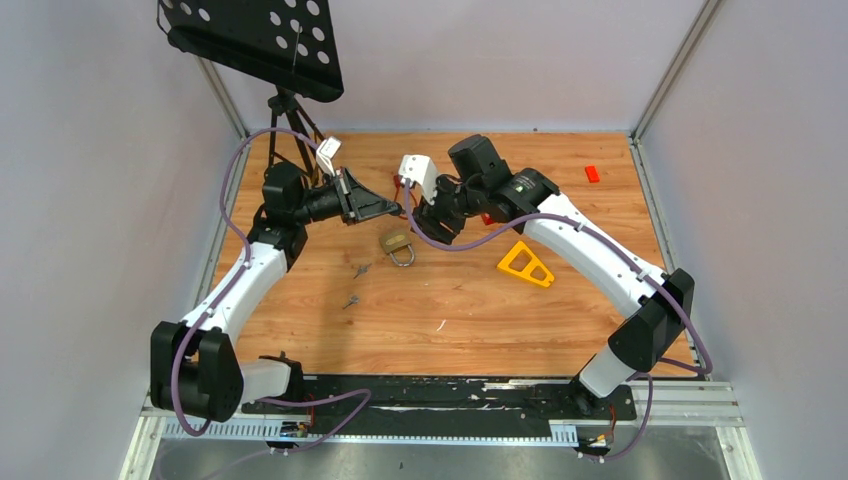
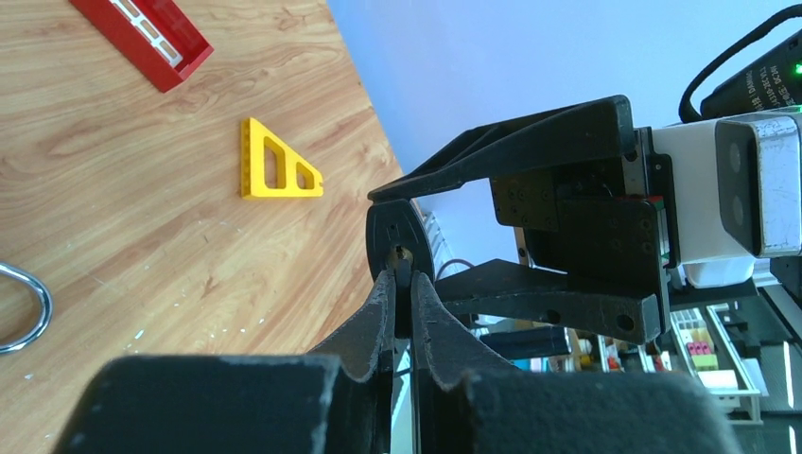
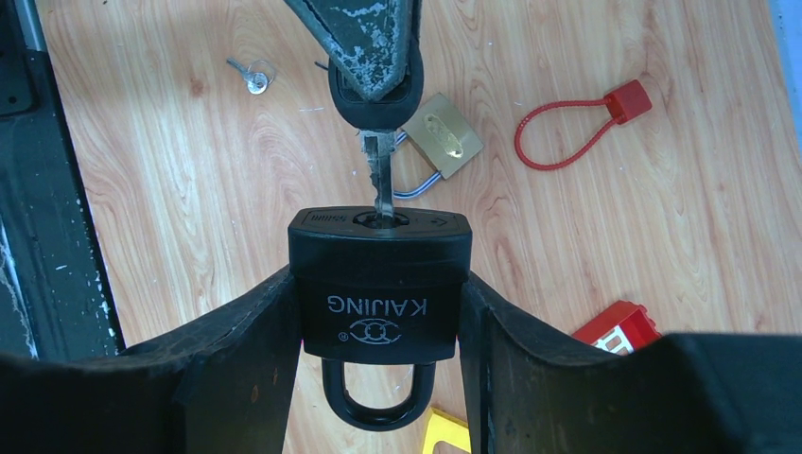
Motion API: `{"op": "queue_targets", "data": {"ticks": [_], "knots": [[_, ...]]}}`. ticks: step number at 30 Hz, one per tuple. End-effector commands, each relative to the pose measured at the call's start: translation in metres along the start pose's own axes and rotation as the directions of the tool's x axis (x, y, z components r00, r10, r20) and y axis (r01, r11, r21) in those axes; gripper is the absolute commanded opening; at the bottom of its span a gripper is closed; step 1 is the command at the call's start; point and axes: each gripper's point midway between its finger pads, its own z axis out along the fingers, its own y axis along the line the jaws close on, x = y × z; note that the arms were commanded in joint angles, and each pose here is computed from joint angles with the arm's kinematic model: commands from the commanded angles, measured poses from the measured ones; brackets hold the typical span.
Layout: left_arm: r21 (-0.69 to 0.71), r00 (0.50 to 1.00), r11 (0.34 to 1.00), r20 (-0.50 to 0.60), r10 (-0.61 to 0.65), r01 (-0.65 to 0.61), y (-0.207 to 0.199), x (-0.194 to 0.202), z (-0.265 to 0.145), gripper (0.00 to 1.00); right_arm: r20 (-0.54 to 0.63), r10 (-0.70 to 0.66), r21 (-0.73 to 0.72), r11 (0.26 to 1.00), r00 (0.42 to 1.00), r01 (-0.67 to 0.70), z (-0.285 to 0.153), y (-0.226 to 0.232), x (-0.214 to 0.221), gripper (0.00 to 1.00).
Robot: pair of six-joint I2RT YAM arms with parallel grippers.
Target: Unlock with the key
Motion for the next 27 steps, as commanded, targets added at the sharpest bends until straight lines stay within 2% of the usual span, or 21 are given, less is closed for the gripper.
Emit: {"op": "queue_targets", "data": {"ticks": [1, 10, 27], "knots": [[0.026, 1.000, 1.000, -0.009, 0.016, -0.016, -0.011, 0.006, -0.001, 0.00, 0.188, -0.071, 0.123, 0.991, 0.980, 0.048, -0.019, -0.024, -0.064, 0.00], [-0.021, 0.999, 1.000, -0.032, -0.016, 0.016, 0.002, 0.007, 0.002, 0.00, 0.164, -0.092, 0.162, 0.985, 0.982, 0.066, -0.014, -0.032, -0.059, 0.00], [-0.023, 0.997, 1.000, -0.075, -0.014, 0.012, 0.007, 0.009, 0.012, 0.00, 0.144, -0.212, 0.066, 0.977, 0.967, 0.204, 0.004, -0.007, -0.057, 0.00]]}}
